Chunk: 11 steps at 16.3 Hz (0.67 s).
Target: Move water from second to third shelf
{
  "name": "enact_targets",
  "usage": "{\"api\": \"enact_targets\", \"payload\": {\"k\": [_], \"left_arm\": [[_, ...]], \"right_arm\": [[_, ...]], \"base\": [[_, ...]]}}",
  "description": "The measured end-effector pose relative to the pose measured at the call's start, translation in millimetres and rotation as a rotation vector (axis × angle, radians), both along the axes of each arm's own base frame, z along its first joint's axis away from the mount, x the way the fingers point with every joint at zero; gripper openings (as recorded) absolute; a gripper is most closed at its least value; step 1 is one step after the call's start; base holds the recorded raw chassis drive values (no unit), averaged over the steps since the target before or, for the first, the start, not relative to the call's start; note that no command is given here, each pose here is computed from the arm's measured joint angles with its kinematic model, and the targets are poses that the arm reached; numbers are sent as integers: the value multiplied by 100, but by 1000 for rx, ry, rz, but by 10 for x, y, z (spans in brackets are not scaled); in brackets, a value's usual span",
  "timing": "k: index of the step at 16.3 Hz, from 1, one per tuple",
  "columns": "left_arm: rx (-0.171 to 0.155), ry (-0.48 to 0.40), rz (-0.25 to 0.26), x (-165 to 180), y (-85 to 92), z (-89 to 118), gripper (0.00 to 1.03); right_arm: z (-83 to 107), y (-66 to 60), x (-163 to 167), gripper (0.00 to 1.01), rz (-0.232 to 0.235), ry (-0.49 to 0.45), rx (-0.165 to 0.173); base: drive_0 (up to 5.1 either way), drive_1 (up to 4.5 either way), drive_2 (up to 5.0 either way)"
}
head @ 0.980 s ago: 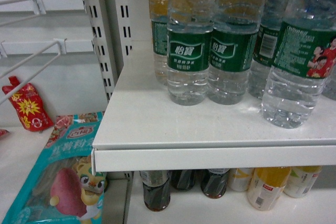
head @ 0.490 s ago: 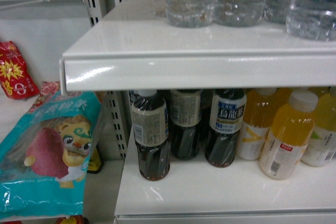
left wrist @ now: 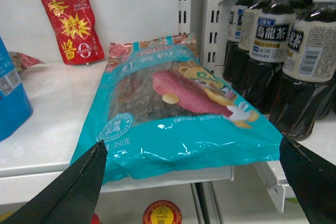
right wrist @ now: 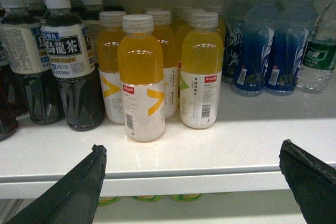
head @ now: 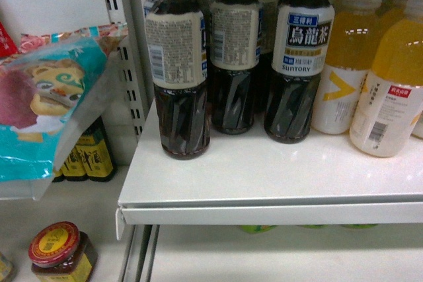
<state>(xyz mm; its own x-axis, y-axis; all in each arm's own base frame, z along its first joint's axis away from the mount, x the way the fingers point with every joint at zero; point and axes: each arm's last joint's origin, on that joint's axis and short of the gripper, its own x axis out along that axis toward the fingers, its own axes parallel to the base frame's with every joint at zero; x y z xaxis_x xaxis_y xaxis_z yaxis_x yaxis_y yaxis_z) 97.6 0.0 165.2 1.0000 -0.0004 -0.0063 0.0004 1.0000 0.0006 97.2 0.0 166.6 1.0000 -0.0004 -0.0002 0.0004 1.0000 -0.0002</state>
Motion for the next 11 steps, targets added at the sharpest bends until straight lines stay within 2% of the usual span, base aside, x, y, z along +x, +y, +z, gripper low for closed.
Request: {"api": "enact_targets", "payload": {"k": [11], "left_arm": [[0,-2,0,0,0,2,98]], "right_arm": [[3,0,0,98,0,-3,0]], "base": [[0,0,0]]}}
